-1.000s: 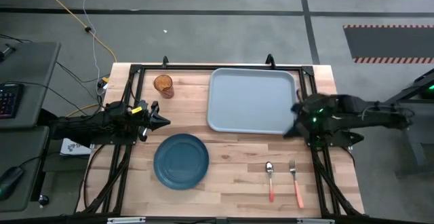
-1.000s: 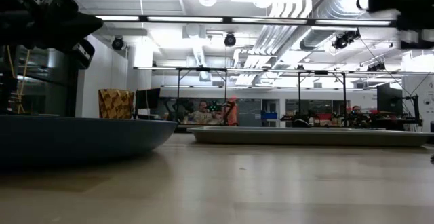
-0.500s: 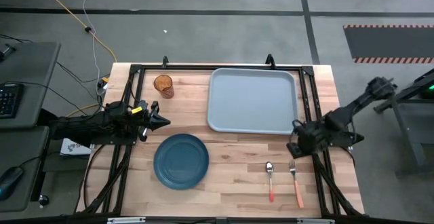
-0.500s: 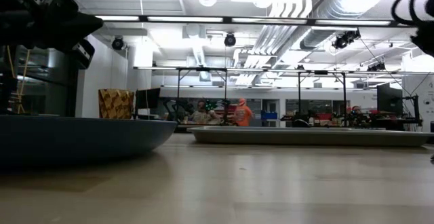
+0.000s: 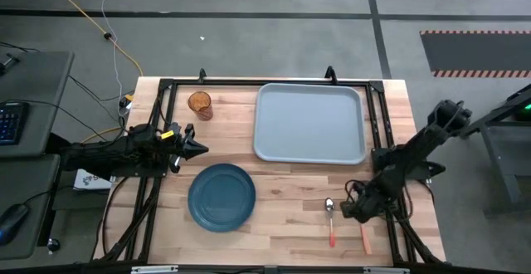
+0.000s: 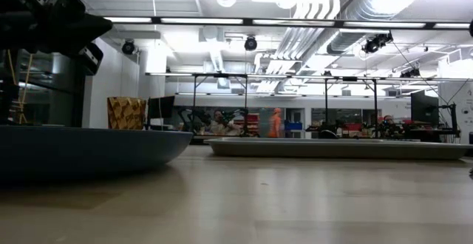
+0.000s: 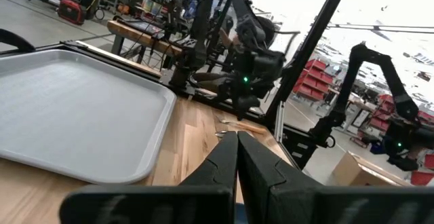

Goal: Pick and place plate/cup/fork/spoon on tray
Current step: Put the orange fork to the left of the blue tray

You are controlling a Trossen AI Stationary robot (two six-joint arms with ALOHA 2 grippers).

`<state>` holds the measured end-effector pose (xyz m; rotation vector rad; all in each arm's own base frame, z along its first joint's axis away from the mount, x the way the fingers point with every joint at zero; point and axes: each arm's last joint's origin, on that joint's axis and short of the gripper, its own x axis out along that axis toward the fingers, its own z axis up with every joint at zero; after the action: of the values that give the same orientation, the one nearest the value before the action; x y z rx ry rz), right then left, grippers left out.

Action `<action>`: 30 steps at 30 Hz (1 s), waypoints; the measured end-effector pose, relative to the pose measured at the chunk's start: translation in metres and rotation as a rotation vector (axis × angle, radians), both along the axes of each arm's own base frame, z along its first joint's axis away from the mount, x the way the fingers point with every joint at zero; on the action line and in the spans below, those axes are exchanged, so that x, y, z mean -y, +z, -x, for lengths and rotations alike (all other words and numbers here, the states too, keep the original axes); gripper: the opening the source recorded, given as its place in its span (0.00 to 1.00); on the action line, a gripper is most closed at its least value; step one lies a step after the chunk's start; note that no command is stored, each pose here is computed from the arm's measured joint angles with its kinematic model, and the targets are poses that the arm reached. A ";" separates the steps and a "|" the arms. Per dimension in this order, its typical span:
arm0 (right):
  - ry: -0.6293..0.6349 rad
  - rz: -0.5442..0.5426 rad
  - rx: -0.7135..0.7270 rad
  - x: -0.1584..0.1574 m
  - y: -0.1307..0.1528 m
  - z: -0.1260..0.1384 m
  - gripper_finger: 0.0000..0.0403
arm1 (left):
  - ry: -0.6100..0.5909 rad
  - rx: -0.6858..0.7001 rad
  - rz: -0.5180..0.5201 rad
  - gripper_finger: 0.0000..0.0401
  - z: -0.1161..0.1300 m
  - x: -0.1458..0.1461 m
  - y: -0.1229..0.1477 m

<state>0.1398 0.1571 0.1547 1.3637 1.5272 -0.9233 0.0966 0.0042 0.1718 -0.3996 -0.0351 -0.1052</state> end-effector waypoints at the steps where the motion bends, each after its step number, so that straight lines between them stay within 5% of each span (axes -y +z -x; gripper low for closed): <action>1: 0.001 0.008 -0.013 -0.002 -0.002 -0.002 0.40 | 0.000 0.000 0.000 0.00 0.000 0.000 0.000; 13: -0.001 0.050 -0.120 -0.013 -0.027 -0.014 0.39 | 0.000 -0.001 0.000 0.00 0.000 0.000 0.000; 22: 0.038 0.073 -0.103 -0.012 -0.029 -0.013 0.04 | 0.000 0.000 0.000 0.00 0.000 0.000 0.000; 30: 0.115 0.069 -0.034 -0.006 -0.011 -0.008 0.02 | 0.000 0.000 0.000 0.00 0.000 0.000 0.000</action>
<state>0.1478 0.1627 0.1441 1.2043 1.5680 -0.9232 0.0966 0.0043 0.1718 -0.3996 -0.0349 -0.1050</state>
